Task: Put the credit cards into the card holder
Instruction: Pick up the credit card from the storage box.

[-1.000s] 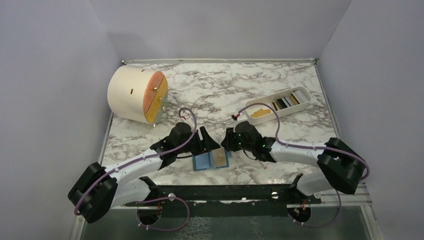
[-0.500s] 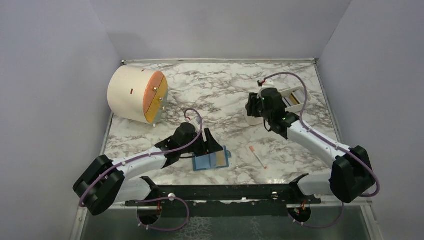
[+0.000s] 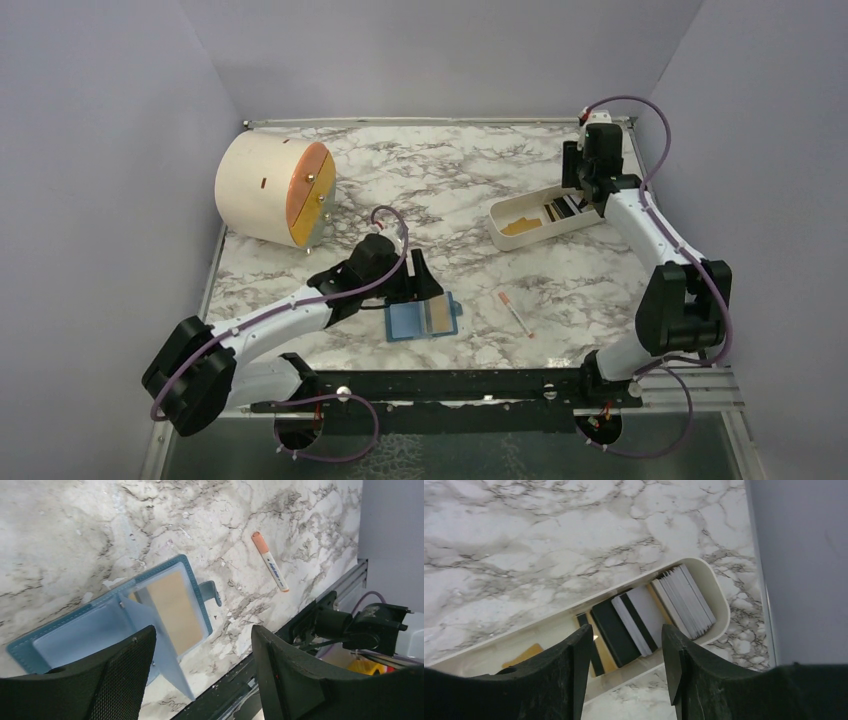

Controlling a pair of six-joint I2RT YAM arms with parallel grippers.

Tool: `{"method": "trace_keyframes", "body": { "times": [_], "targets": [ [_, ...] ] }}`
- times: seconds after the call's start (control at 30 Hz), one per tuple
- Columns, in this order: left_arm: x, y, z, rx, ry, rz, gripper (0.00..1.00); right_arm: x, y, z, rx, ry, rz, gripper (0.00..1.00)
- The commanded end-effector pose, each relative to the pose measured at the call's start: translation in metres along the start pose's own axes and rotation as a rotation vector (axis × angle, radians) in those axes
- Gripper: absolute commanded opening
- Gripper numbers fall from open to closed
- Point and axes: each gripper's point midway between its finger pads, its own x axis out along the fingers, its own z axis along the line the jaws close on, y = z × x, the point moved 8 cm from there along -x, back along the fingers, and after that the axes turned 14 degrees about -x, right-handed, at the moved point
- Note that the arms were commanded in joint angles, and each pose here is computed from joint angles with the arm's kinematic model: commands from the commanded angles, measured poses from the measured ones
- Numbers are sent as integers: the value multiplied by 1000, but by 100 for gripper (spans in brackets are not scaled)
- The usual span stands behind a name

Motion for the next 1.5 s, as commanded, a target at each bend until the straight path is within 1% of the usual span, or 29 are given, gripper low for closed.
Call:
{"method": "trace_keyframes", "body": {
  "times": [0.0, 0.2, 0.37, 0.5, 0.57, 0.67, 0.83, 0.97, 1.07, 1.17, 1.3, 1.47],
  "targets": [
    [-20, -10, 3, 74, -126, -98, 72, 17, 10, -22, -93, 26, 106, 55],
    [-36, -12, 8, 97, -187, -152, 72, 39, 19, -38, -127, 19, 176, 59],
    [-38, -9, 21, 103, -234, -164, 72, 52, 25, -36, -154, -40, 188, 59],
    [-37, -6, 32, 103, -274, -157, 72, 62, 37, -35, -183, -49, 227, 59],
    [-37, -4, 34, 107, -273, -148, 72, 67, 41, -37, -216, -47, 239, 59],
    [-37, -3, 35, 110, -265, -142, 72, 73, 44, -45, -274, 8, 278, 58],
    [-36, -4, 33, 115, -249, -147, 72, 80, 50, -43, -287, -26, 285, 58],
    [-36, -6, 29, 123, -240, -152, 72, 89, 60, -46, -320, 25, 339, 58],
    [-38, -7, 26, 125, -229, -157, 72, 94, 57, -50, -343, 48, 336, 57],
    [-38, -7, 26, 118, -225, -162, 72, 98, 57, -49, -357, 35, 323, 55],
    [-36, -6, 27, 113, -223, -150, 72, 104, 69, -49, -382, 72, 367, 52],
    [-35, -3, 30, 107, -225, -137, 72, 106, 75, -55, -409, 143, 416, 45]
  ]
}}
